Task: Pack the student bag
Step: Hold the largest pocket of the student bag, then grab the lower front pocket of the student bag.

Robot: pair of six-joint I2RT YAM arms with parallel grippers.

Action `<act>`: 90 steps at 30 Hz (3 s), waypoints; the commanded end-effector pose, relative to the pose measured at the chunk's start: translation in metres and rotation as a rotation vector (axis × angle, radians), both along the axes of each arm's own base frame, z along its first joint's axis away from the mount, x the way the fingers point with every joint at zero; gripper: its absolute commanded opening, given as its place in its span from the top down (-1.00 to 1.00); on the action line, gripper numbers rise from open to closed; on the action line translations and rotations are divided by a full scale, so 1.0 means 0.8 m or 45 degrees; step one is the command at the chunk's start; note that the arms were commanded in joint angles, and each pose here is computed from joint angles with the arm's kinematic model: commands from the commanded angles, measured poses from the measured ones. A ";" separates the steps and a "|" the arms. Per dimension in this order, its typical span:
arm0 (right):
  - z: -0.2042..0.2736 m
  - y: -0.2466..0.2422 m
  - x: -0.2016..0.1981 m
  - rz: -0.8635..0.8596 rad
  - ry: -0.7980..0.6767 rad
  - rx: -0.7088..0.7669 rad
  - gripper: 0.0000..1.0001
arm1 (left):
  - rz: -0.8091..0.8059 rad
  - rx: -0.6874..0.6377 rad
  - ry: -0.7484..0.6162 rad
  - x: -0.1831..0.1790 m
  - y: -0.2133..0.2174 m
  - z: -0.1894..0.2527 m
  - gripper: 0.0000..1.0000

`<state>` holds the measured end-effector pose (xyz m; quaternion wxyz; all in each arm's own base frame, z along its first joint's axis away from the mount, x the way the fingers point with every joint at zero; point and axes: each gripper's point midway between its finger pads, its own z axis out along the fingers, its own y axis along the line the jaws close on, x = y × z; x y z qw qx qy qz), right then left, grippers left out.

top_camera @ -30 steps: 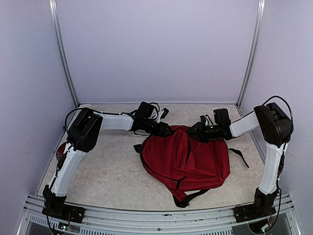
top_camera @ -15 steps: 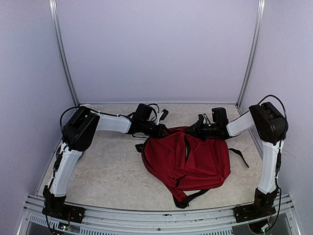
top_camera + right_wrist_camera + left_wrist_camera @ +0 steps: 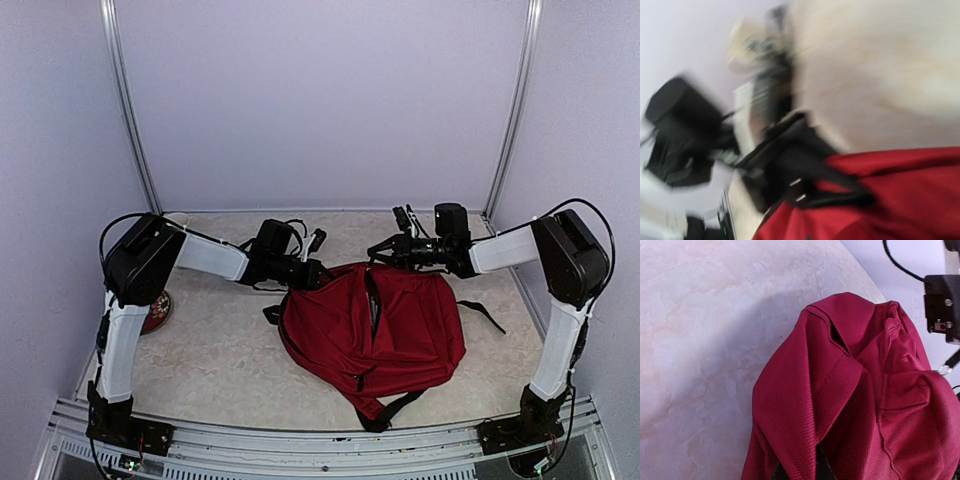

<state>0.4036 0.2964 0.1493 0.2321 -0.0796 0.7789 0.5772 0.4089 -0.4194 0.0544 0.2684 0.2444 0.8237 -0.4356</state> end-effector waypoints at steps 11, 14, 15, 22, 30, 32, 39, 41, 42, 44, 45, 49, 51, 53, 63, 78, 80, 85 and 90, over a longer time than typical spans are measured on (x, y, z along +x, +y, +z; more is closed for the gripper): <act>0.012 0.034 -0.070 0.314 -0.378 -0.175 1.00 | -0.200 -0.126 -0.115 0.032 -0.041 0.075 -0.98; 0.006 0.036 -0.074 0.316 -0.440 -0.275 1.00 | -0.319 0.003 -0.079 0.015 -0.071 0.037 -0.98; 0.007 0.034 -0.076 0.308 -0.464 -0.293 1.00 | -0.346 0.031 -0.082 0.007 -0.076 0.027 -0.98; 0.020 0.025 -0.081 0.267 -0.609 -0.315 1.00 | -0.326 0.052 -0.045 0.008 -0.067 0.007 -0.97; 0.030 0.016 -0.047 0.177 -0.616 -0.321 1.00 | -0.107 0.096 -0.005 -0.051 0.044 0.019 -0.59; 0.019 0.030 -0.056 0.234 -0.595 -0.306 1.00 | -0.104 0.110 0.026 -0.093 0.064 0.013 -0.60; 0.025 0.056 -0.092 0.402 -0.717 -0.237 1.00 | -0.110 0.114 -0.144 -0.173 0.079 0.096 -0.96; 0.030 0.054 -0.099 0.421 -0.768 -0.240 1.00 | -0.063 0.131 -0.231 -0.163 0.088 0.135 -0.98; 0.029 0.053 -0.104 0.437 -0.782 -0.241 1.00 | -0.038 0.146 -0.277 -0.155 0.094 0.154 -0.98; 0.020 0.051 -0.112 0.469 -0.766 -0.260 1.00 | -0.001 0.150 -0.361 -0.137 0.101 0.188 -0.98; 0.017 0.050 -0.114 0.477 -0.758 -0.270 1.00 | 0.023 0.141 -0.385 -0.125 0.103 0.199 -0.98; 0.017 0.047 -0.119 0.480 -0.758 -0.261 1.00 | 0.035 0.134 -0.352 -0.067 0.080 0.193 -0.98; 0.022 0.047 -0.120 0.471 -0.766 -0.252 1.00 | -0.015 0.180 -0.224 -0.043 0.055 0.139 -0.98; 0.025 0.046 -0.120 0.465 -0.771 -0.253 1.00 | -0.061 0.207 -0.126 -0.026 0.033 0.100 -0.98; 0.022 0.039 -0.122 0.435 -0.781 -0.294 1.00 | -0.346 0.186 -0.017 -0.068 -0.030 0.034 -0.92; -0.015 0.040 -0.163 0.507 -0.702 -0.432 1.00 | 0.038 0.089 0.004 0.016 0.039 0.041 1.00; -0.027 0.036 -0.183 0.518 -0.659 -0.460 1.00 | 0.099 0.122 -0.032 0.037 0.057 0.041 1.00; -0.044 0.032 -0.244 0.572 -0.531 -0.475 1.00 | 0.148 0.184 -0.093 0.062 0.078 0.041 1.00; -0.052 0.013 -0.282 0.552 -0.408 -0.542 1.00 | 0.193 0.261 -0.161 0.084 0.096 0.039 1.00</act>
